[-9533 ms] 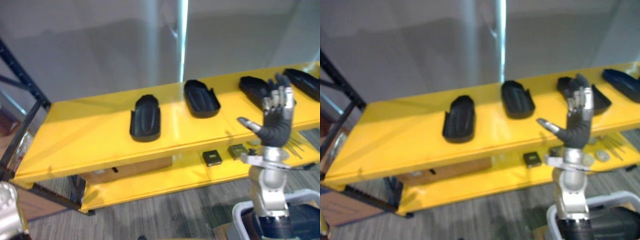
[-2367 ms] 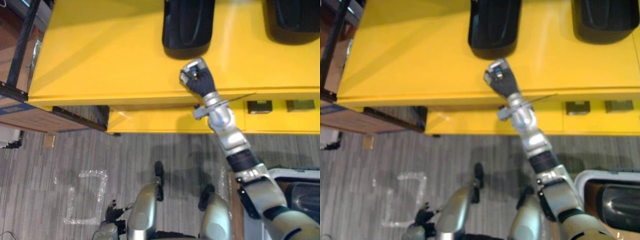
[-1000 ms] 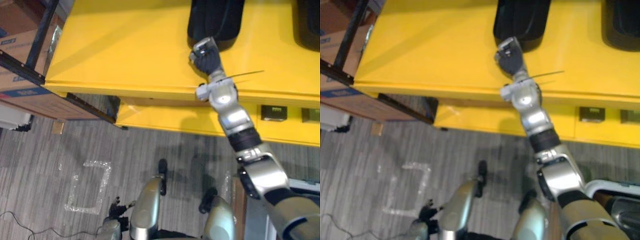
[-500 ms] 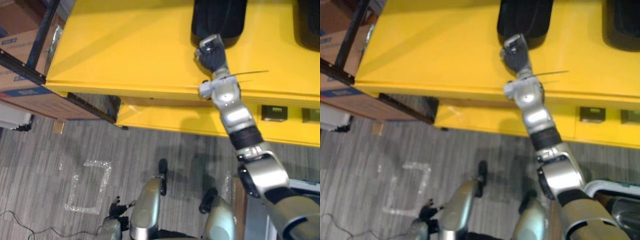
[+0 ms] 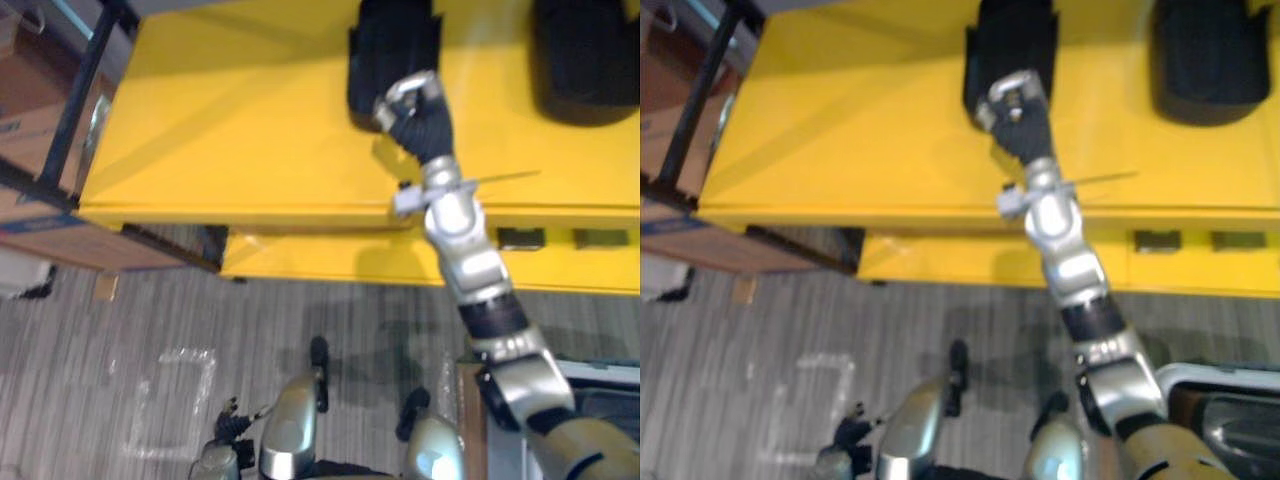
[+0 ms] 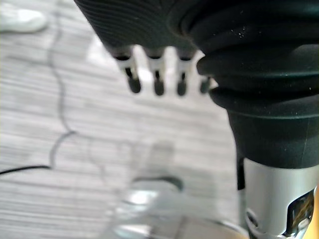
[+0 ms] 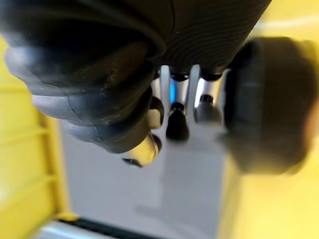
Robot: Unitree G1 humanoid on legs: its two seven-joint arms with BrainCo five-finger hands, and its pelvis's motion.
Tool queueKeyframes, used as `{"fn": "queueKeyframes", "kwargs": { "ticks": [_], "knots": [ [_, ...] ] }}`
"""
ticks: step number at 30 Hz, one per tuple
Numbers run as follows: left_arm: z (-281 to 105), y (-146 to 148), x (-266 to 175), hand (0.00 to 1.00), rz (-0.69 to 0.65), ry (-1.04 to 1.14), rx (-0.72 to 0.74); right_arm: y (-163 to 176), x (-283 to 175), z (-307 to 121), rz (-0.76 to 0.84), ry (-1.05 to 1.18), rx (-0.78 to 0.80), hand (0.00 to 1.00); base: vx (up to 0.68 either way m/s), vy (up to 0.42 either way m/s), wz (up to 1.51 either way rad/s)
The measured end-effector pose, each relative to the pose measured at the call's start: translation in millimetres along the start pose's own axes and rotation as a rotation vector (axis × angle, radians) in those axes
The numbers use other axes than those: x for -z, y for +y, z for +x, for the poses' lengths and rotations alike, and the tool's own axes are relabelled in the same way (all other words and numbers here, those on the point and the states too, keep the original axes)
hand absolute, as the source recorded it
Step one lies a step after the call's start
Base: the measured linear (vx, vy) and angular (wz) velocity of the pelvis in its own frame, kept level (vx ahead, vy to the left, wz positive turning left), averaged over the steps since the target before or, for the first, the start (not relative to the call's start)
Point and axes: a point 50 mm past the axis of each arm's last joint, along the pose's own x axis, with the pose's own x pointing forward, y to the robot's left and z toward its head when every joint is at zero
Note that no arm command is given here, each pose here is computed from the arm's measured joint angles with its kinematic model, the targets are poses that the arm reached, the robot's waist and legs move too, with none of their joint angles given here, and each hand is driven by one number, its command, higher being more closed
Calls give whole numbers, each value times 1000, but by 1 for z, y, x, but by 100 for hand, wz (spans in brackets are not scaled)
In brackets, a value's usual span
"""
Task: Walk over and take plastic housings, then place them on the shelf
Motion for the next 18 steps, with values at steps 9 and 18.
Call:
{"fn": "queueKeyframes", "kwargs": {
  "ticks": [9,18],
  "knots": [
    [-2,25,22,0,86,87,-65,-72,24,-115,37,159,341,0,94,38,-73],
    [-5,32,37,0,178,153,-69,-124,55,-258,-8,511,953,0,-38,-13,-85]
  ]
}}
